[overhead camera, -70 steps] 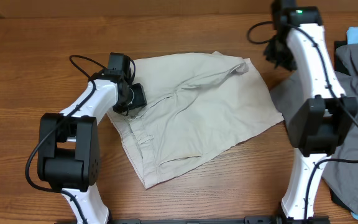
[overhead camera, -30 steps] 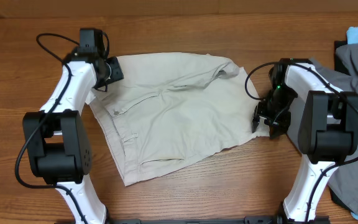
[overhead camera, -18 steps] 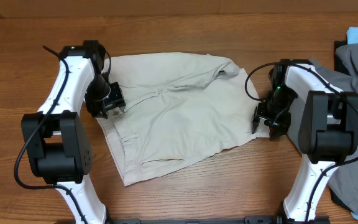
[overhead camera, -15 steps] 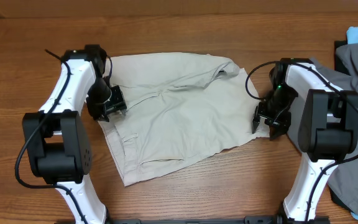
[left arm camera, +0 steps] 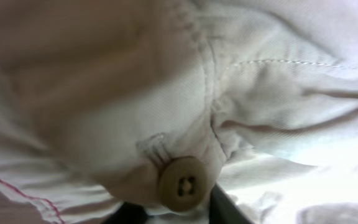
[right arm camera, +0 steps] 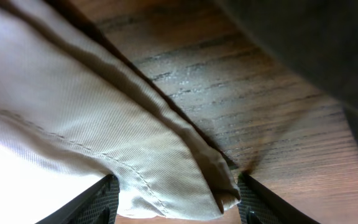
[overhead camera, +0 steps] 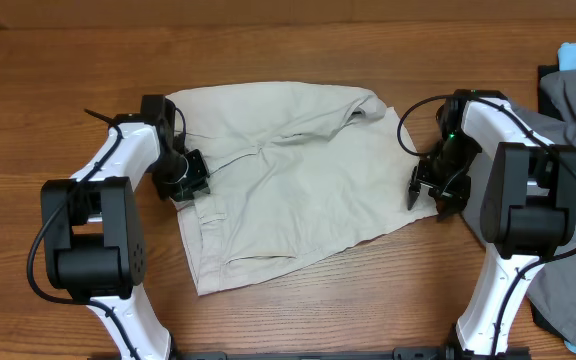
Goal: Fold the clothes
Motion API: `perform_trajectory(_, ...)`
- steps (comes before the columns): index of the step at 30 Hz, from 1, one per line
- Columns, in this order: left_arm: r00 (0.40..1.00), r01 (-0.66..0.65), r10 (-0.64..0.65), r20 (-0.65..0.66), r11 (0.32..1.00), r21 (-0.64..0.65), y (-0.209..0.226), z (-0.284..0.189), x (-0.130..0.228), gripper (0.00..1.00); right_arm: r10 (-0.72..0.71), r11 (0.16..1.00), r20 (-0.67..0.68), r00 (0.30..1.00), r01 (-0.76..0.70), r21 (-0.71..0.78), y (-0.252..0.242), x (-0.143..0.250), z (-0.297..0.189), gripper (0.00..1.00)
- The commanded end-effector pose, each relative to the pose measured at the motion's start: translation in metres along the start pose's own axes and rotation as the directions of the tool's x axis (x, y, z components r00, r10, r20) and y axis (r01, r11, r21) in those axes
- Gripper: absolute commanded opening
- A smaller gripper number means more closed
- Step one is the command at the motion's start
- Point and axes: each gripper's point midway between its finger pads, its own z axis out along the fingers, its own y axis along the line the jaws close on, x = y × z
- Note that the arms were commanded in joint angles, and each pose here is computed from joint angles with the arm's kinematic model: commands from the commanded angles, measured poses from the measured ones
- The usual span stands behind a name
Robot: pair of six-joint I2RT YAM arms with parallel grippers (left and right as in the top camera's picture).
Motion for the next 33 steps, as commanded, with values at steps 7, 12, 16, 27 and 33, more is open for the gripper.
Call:
perform_trajectory(7, 0.997, -0.033, 0.033, -0.069, 0.999, 0.001, 0.005, -0.006, 0.008, 0.13, 0.01, 0.998, 0.048, 0.999, -0.013, 0.061, -0.014, -0.026, 0.012, 0.64)
perform_trajectory(12, 0.995, -0.08, 0.079, -0.064, 0.997, -0.014, -0.003, -0.05, -0.003, 0.15, 0.011, 0.998, 0.048, 0.999, -0.014, 0.061, -0.014, -0.026, 0.012, 0.65)
perform_trajectory(16, 0.992, -0.071, 0.068, -0.109, 0.997, -0.029, -0.007, -0.074, 0.007, 0.16, 0.011, 0.998, 0.048, 0.999, -0.014, 0.062, -0.014, -0.026, 0.012, 0.65)
perform_trajectory(27, 0.958, 0.088, -0.211, -0.195, 0.862, -0.499, 0.085, -0.064, 0.062, 0.04, 0.013, 0.998, 0.043, 0.999, -0.015, 0.063, -0.015, -0.024, 0.012, 0.65)
perform_trajectory(33, 0.977, 0.099, -0.181, -0.109, 0.849, -0.519, 0.108, -0.018, 0.055, 0.04, 0.012, 0.998, 0.075, 0.997, -0.016, 0.053, -0.011, -0.024, -0.012, 0.64)
